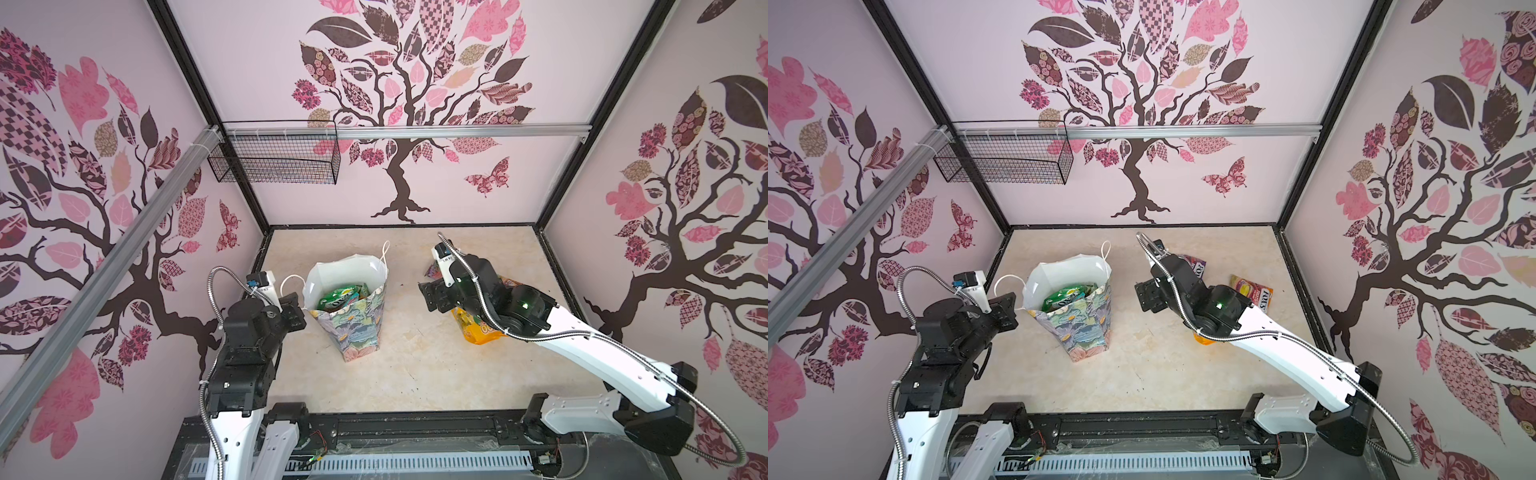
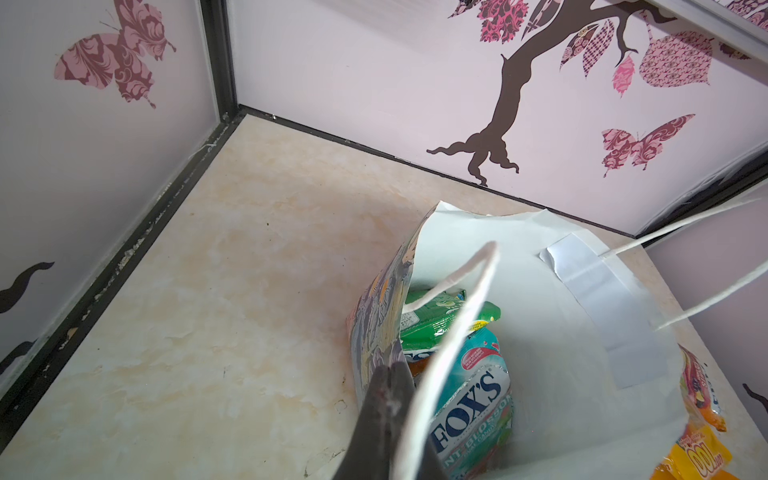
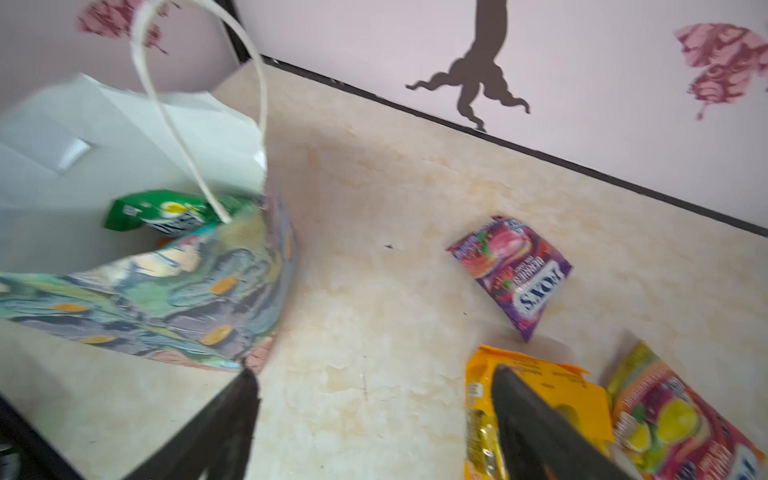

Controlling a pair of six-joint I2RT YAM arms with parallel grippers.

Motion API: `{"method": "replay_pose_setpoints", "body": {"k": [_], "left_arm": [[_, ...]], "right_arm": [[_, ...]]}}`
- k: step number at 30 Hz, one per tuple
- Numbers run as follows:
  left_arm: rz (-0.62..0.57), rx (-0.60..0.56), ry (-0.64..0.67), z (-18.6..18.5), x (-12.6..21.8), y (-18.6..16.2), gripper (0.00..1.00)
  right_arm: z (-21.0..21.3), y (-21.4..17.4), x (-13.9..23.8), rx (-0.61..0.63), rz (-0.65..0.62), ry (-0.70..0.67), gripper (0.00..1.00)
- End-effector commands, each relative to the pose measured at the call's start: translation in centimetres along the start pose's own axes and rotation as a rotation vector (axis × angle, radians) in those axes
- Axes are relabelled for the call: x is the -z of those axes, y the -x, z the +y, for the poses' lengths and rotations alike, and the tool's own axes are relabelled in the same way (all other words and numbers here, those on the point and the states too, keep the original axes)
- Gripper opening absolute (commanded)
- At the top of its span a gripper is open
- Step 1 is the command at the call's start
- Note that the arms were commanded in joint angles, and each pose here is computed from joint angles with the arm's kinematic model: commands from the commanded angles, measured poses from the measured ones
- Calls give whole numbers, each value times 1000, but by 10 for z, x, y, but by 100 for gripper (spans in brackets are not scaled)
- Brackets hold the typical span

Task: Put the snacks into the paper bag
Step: 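Withdraw the right gripper from the paper bag toward the yellow mango bag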

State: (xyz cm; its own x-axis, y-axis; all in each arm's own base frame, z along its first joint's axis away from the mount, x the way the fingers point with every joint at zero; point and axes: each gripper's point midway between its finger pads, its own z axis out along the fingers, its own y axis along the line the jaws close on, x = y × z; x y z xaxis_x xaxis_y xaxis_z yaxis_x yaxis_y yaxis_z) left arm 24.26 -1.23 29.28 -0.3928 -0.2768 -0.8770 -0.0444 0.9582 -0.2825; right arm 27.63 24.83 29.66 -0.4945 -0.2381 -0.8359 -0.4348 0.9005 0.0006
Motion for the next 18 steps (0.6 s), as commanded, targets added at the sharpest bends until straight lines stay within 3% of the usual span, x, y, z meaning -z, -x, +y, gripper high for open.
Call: {"method": "replay_pose_setpoints", "body": {"k": [1, 9, 18], "left_arm": [[-1, -19, 10, 1, -1, 2, 7], [-3, -16, 4, 0, 1, 3, 7], [-2, -13, 5, 0, 0, 3, 7]], "right_arm": [[-42, -18, 4, -59, 18, -165, 99], [-134, -107, -40, -372, 161, -232, 99], [-147, -150, -77, -404, 239, -274, 100]]}}
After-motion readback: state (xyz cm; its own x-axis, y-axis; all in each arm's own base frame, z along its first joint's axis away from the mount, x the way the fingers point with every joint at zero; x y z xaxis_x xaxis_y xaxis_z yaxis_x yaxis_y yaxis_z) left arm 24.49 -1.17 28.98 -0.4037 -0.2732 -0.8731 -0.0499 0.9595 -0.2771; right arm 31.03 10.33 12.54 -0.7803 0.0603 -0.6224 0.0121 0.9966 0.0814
